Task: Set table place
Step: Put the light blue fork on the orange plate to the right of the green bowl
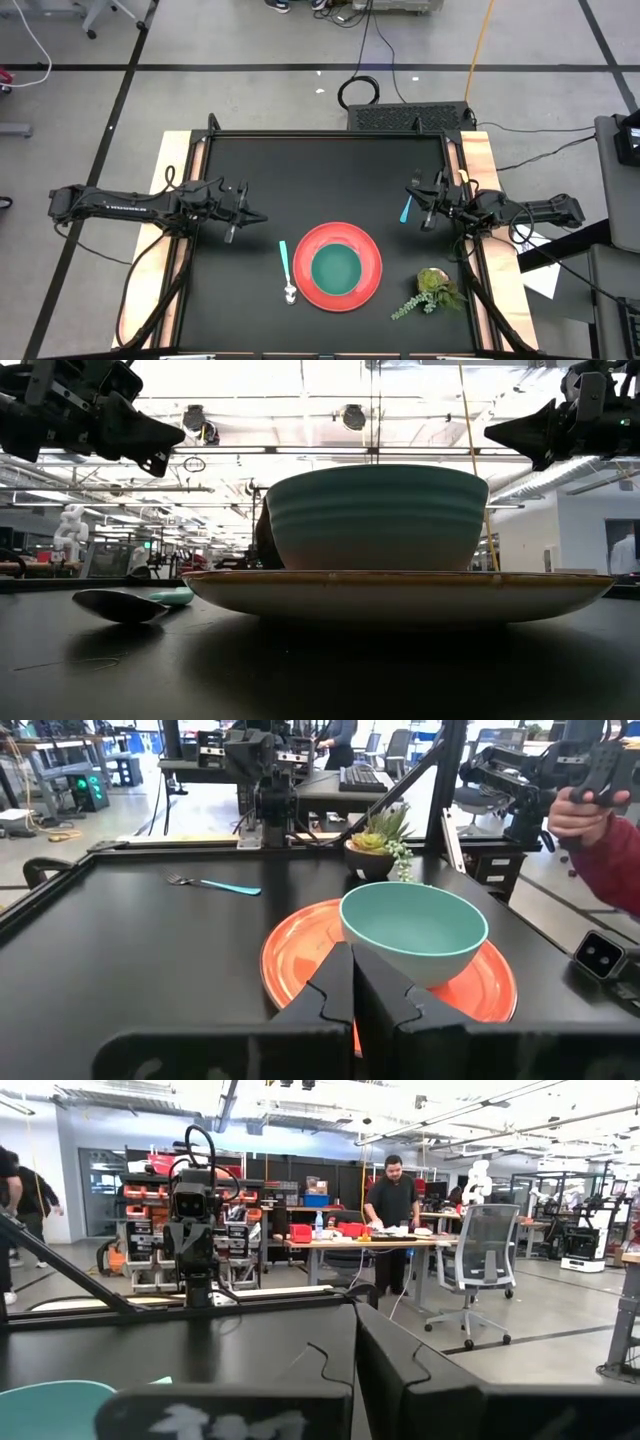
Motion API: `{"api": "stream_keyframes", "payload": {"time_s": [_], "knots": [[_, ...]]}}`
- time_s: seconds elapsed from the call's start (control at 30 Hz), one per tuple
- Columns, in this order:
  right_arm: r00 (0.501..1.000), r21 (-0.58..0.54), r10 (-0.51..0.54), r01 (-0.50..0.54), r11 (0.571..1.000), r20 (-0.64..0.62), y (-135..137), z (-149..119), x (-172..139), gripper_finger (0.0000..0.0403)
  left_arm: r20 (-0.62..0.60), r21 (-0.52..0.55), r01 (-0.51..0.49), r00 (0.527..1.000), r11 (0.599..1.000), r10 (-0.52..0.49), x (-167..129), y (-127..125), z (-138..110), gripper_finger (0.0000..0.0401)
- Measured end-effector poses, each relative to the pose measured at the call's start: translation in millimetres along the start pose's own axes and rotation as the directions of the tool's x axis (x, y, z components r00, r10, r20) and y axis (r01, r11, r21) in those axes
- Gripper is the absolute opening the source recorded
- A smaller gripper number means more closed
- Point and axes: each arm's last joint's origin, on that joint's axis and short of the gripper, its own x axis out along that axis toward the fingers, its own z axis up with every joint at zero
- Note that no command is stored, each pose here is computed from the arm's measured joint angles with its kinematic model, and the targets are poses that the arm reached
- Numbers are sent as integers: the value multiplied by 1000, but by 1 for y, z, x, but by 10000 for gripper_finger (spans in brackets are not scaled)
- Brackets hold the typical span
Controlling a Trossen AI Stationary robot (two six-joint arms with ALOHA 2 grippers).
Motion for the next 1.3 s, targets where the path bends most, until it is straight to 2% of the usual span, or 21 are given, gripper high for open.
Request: {"api": "stream_keyframes", "payload": {"time_s": [0.23,0.47,0.67,1.0,1.3], "knots": [[1000,-45,2,-3,999,-15,0,-1,0,0,0,-6,0,1000,1000,0,0,0,0,1],[998,0,48,-48,999,35,1,3,0,0,1,-6,0,1000,1000,0,0,0,0,2],[996,-12,56,-57,998,-65,4,-5,5,0,1,1,0,1000,1000,0,0,0,0,13],[992,-35,1,-6,999,-129,4,25,28,0,1,-2,-5,1000,1000,5,0,0,0,25],[963,-41,-63,54,998,-260,0,23,46,0,1,-2,-7,1000,1000,7,0,0,0,26]]}}
